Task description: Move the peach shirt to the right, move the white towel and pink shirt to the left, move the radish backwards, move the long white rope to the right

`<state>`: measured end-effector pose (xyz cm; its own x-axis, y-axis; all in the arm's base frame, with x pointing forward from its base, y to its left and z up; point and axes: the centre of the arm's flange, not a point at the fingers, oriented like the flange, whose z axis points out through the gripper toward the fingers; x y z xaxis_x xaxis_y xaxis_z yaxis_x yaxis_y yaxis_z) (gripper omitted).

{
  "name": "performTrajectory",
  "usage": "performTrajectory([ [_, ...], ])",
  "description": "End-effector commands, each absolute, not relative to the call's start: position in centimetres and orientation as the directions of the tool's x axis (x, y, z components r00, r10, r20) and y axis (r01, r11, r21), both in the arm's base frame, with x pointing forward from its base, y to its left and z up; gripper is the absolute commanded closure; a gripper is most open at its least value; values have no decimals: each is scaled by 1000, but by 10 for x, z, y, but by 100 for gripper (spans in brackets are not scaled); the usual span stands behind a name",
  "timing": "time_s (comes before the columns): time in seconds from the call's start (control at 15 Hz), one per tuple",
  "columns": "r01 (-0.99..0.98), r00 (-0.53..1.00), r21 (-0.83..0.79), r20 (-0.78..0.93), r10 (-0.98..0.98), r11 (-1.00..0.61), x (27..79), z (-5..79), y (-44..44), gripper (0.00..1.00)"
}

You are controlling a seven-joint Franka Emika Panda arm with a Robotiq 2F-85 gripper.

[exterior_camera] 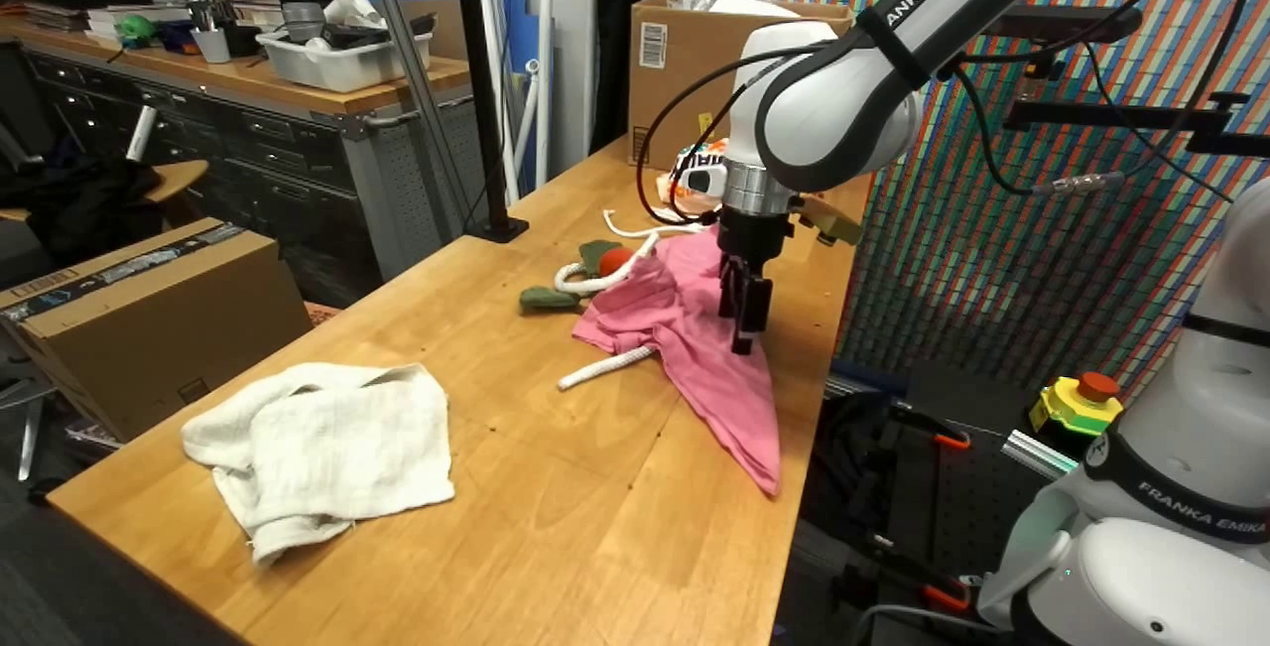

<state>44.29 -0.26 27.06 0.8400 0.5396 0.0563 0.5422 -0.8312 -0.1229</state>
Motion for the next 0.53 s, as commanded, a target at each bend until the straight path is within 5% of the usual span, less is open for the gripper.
performTrajectory([
  [0.0,561,827,-92,96,554,-823,440,255,0,0],
  [0.47,561,826,-67,110,552,-825,440,254,4,0],
])
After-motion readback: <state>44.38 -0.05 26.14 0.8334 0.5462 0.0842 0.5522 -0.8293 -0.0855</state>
